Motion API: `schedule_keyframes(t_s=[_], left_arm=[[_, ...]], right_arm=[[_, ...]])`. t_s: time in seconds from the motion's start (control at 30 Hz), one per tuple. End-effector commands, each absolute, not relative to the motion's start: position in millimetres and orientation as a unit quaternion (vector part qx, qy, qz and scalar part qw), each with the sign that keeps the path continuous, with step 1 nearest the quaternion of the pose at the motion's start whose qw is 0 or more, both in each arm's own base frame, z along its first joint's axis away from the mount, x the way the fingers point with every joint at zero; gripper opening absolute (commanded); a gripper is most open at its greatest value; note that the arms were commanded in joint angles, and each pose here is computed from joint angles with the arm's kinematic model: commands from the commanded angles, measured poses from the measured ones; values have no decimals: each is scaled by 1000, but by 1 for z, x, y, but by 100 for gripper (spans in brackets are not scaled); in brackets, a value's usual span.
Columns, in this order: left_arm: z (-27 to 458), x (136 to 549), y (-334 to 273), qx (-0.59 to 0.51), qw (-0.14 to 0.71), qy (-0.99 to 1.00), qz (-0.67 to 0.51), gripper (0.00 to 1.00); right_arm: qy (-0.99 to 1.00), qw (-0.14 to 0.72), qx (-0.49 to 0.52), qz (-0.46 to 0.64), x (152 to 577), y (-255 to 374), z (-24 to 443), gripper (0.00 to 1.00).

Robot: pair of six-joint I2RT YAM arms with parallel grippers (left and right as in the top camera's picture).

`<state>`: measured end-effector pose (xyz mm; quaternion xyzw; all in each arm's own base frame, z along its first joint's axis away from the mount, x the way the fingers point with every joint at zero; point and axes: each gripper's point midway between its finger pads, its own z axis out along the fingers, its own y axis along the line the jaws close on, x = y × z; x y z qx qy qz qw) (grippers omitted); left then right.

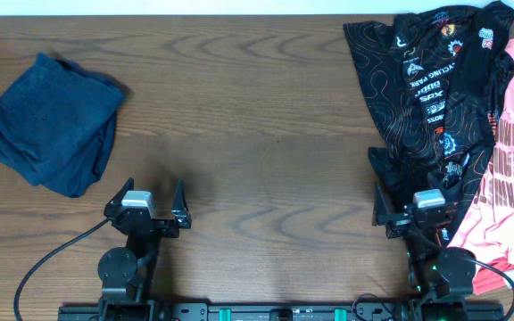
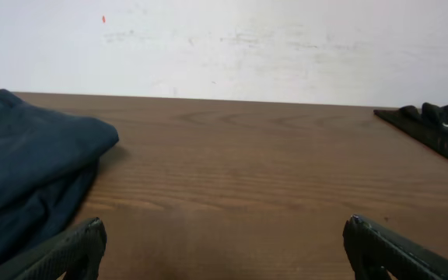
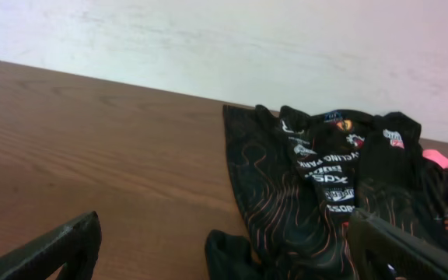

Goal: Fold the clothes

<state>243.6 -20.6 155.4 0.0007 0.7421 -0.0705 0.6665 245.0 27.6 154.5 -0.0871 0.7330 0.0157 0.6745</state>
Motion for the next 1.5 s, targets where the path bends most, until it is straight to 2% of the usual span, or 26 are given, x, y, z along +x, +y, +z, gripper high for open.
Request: schedule_keyframes(t_s=[0.0,0.3,0.63,0.83,0.93,1.07,1.17,1.2,1.23,1.3,1.33,1.47], left_arm=[[151,243,-21,-13,655,750,-86,98],[172,250,-22,-36,609,786,-99,98],[170,261,-22,-50,446,889,-85,98],[154,261,-22,-55,393,915,-81,98],[150,262,-22,-55,384,918,-80,98],[149,262,-22,-55,384,918,-80,98],[149,262,-22,-55,384,918,-80,98],[149,262,-22,-55,384,918,-80,98],[149,262,-22,-55,384,918,-80,98],[149,262,-22,-55,384,918,-80,98],[149,262,-22,-55,384,918,-80,98],[149,262,-22,-55,384,918,-80,98]], right_arm=[[739,671,-58,12,244,20,162,99],[811,584,-20,-19,254,3,174,99],[939,343,-8,-33,293,-10,142,99],[962,267,-4,-51,315,-17,111,98],[973,218,3,-77,311,-28,84,74],[980,160,27,-111,305,-41,51,74],[979,139,58,-140,305,-52,33,62],[979,138,60,-139,307,-52,29,54],[979,138,59,-135,309,-51,25,40],[981,138,58,-127,312,-48,21,4],[981,137,57,-120,311,-46,21,1],[983,151,52,-86,314,-33,37,1]])
